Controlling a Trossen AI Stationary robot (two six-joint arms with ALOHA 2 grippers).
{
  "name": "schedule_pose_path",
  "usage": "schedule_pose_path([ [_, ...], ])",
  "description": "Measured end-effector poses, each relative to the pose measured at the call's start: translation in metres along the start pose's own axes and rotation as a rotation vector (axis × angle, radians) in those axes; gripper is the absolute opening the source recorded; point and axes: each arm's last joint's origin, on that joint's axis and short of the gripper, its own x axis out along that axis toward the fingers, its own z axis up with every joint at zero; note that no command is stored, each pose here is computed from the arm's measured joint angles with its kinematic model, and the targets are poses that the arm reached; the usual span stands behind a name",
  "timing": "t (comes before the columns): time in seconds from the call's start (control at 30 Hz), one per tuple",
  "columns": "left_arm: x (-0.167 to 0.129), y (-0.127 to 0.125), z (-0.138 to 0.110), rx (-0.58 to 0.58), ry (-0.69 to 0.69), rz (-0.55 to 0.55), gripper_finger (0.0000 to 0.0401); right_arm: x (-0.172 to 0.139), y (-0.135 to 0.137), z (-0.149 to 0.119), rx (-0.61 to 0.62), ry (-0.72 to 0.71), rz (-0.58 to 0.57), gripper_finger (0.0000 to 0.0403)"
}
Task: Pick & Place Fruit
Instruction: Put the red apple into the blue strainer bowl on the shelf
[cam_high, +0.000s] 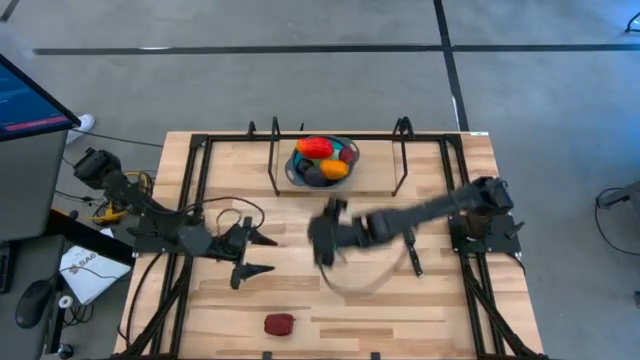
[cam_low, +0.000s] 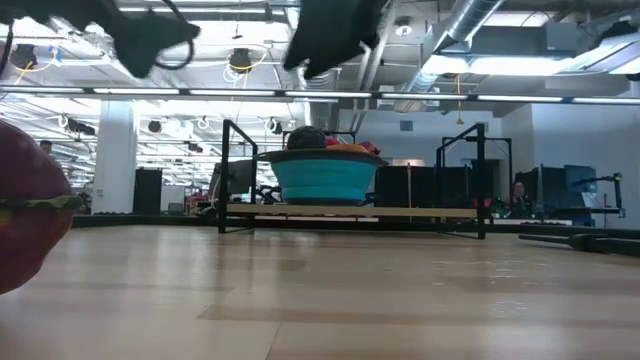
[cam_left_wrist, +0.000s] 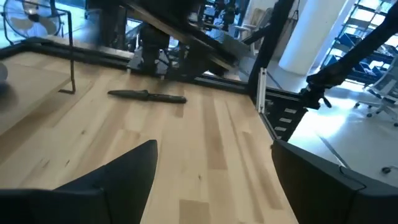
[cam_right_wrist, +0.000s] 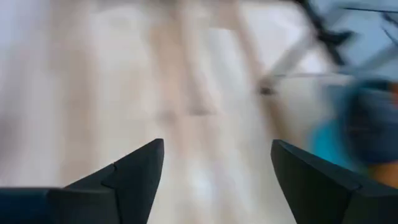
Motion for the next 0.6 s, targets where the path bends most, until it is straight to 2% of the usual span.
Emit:
schedule_pose_path([
  [0.13, -0.018, -0.019, -0.001, 0.001, -0.028, -0.031, 0.0309, -0.018, 0.061, -0.024, 0.007, -0.129, 0.14, 0.0289],
  [0.27, -0.03, -0.037, -0.01, 0.017, -0.015, -0.048, 0.0309, -0.037, 0.097, -0.035, 0.052, -0.249, 0.255, 0.0289],
  [0.43, -0.028, -0.068, -0.009, 0.03, 0.021, -0.093, 0.0309, -0.049, 0.113, -0.04, 0.108, -0.279, 0.317, 0.0289],
  [0.6, -0.022, -0.103, -0.018, 0.166, 0.155, -0.119, 0.0309, -0.051, 0.116, -0.043, 0.185, -0.26, 0.335, 0.0289],
])
